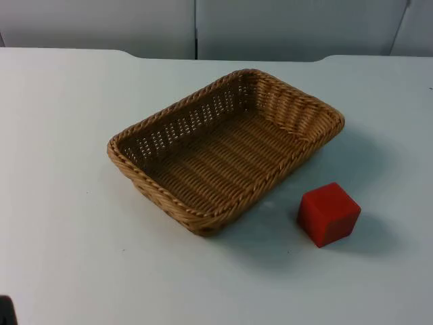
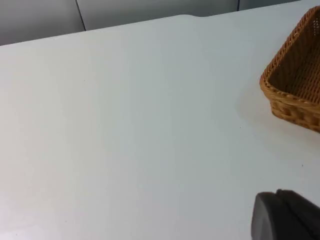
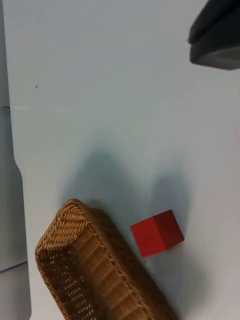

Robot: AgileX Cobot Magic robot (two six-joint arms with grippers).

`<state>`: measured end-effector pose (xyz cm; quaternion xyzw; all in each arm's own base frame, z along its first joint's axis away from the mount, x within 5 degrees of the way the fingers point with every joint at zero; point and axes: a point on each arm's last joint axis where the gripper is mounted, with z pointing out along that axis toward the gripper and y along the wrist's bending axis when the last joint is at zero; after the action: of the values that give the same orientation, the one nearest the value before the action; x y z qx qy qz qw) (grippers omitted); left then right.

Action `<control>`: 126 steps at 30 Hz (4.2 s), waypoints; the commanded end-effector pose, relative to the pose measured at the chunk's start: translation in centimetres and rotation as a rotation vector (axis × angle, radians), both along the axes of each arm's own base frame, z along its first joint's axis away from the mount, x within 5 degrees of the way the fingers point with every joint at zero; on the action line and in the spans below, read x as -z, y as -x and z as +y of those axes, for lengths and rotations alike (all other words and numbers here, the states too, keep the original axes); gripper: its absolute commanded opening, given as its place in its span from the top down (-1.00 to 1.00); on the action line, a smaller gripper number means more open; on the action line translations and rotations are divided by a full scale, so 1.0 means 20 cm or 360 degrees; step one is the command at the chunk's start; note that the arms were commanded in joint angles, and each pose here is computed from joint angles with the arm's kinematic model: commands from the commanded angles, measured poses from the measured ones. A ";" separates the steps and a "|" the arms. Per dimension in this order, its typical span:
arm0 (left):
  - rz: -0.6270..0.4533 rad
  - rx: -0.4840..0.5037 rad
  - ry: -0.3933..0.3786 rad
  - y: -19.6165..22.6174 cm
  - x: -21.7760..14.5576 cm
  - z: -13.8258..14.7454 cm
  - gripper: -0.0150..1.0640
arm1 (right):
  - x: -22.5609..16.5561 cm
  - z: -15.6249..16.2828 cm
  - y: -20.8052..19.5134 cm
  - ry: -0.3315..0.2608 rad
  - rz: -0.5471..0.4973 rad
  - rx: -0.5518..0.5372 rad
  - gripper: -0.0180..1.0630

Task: Pick up the basket with the left hand and place the cube into the basket with the right hand.

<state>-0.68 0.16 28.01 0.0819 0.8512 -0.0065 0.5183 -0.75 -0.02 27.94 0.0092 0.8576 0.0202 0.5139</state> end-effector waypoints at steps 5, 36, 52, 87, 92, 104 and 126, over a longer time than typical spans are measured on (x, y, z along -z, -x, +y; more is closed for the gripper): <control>0.0034 0.0069 0.0165 -0.02 -0.03 -0.04 0.97 | 0.01 0.00 0.00 0.0011 -0.0013 -0.0011 0.97; 0.1083 0.0114 0.0953 -1.38 0.43 -0.39 -0.31 | 0.01 0.00 0.00 0.0011 -0.0013 -0.0011 0.97; 0.1413 -0.0141 0.1246 -1.48 0.74 -0.43 -0.31 | 0.01 0.00 0.00 0.0011 -0.0013 -0.0011 0.97; 0.1481 -0.0119 0.1454 -1.68 1.00 -0.64 0.67 | 0.01 0.00 0.00 0.0011 -0.0013 -0.0011 0.97; 0.1370 -0.0188 0.1573 -1.73 0.97 -0.62 0.97 | 0.01 0.00 0.00 0.0011 -0.0013 -0.0011 0.97; 0.1207 -0.0143 0.1664 -1.82 0.69 -0.49 0.97 | 0.01 0.00 0.00 0.0008 -0.0013 -0.0010 0.97; 0.1342 -0.0160 0.1361 -1.73 0.58 -0.39 0.97 | 0.01 0.00 0.00 0.0008 -0.0013 -0.0010 0.97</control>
<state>33.94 -7.45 15.46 -0.1862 0.9139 -0.3396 0.1218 -0.75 -0.02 27.94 0.0092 0.8576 0.0202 0.5139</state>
